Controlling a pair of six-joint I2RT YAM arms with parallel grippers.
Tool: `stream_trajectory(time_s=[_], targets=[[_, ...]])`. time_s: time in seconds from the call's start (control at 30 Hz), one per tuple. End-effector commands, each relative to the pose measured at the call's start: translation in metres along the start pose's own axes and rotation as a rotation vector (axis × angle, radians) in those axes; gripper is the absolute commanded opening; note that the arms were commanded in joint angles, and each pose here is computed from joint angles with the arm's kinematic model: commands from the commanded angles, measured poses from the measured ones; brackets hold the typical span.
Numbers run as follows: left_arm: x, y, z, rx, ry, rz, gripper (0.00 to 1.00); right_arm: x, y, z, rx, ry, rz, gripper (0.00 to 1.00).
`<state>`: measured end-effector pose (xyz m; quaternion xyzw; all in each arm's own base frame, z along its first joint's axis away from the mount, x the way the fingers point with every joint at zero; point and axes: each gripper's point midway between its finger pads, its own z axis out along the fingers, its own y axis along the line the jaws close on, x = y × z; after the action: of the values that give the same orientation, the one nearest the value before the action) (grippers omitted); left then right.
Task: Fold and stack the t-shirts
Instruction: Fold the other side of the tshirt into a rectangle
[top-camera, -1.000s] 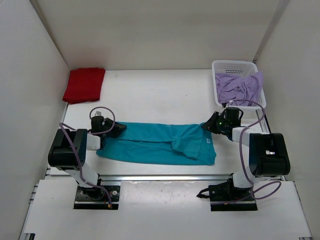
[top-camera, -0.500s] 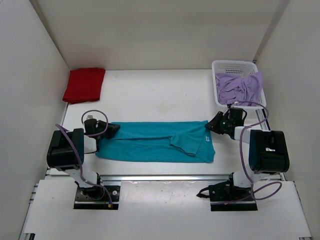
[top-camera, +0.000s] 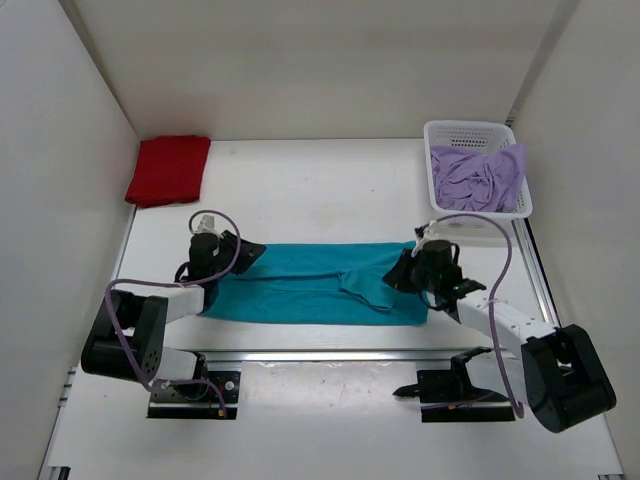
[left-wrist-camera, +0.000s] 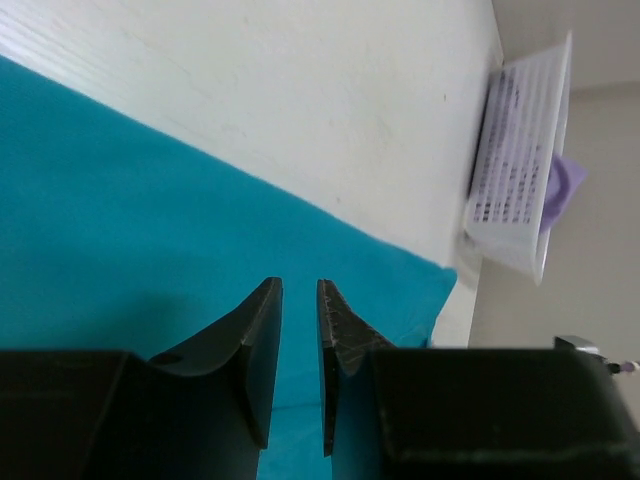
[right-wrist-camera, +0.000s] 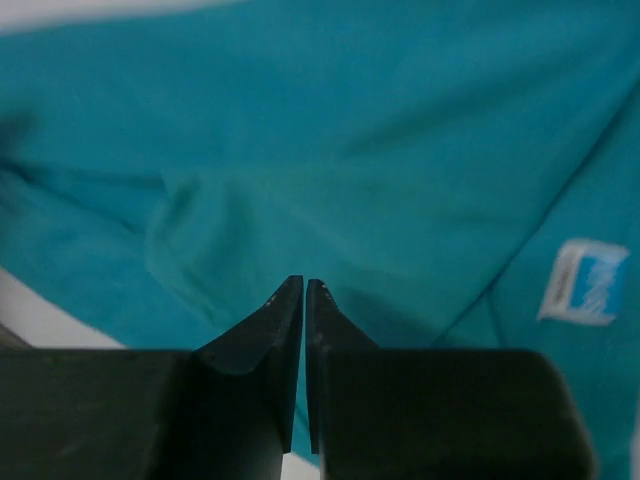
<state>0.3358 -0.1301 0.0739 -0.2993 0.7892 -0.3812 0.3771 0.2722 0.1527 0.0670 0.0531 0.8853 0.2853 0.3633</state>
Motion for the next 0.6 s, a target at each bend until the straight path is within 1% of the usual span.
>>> stream_trajectory(time_s=[0.0, 0.03, 0.1, 0.17, 0.27, 0.3, 0.37, 0.4, 0.5, 0.53, 0.57], targets=[[0.021, 0.007, -0.005, -0.018, 0.044, 0.035, 0.31, 0.052, -0.007, -0.006, 0.037, 0.1, -0.003, 0.03], [0.026, 0.004, -0.006, -0.004, 0.059, 0.043, 0.31, 0.065, -0.006, -0.009, 0.035, 0.125, -0.021, 0.01], [0.033, 0.012, -0.008, -0.018, 0.08, 0.048, 0.31, 0.082, -0.008, -0.015, 0.04, 0.16, -0.012, 0.0], [0.029, 0.022, -0.012, -0.043, 0.075, 0.036, 0.31, 0.087, -0.003, -0.018, 0.02, 0.155, -0.029, 0.0], [0.009, 0.039, -0.02, -0.08, 0.006, -0.021, 0.31, 0.094, -0.018, -0.022, 0.069, 0.156, -0.019, 0.0], [-0.001, 0.047, -0.025, -0.077, -0.03, -0.082, 0.31, 0.095, -0.023, -0.024, 0.064, 0.171, 0.002, 0.0], [-0.025, 0.06, -0.035, -0.075, -0.101, -0.148, 0.31, 0.089, -0.018, -0.025, 0.04, 0.172, 0.001, 0.0], [-0.033, 0.065, -0.036, -0.093, -0.123, -0.157, 0.3, 0.078, -0.014, -0.026, 0.039, 0.151, -0.021, 0.01], [-0.061, 0.063, -0.042, -0.101, -0.214, -0.154, 0.31, 0.06, -0.007, -0.028, 0.044, 0.12, -0.068, 0.06], [-0.068, 0.065, -0.044, -0.111, -0.24, -0.159, 0.31, 0.047, -0.001, -0.028, 0.026, 0.092, -0.075, 0.07], [-0.072, 0.069, -0.045, -0.126, -0.259, -0.156, 0.32, 0.042, 0.005, -0.028, 0.004, 0.092, -0.072, 0.07]])
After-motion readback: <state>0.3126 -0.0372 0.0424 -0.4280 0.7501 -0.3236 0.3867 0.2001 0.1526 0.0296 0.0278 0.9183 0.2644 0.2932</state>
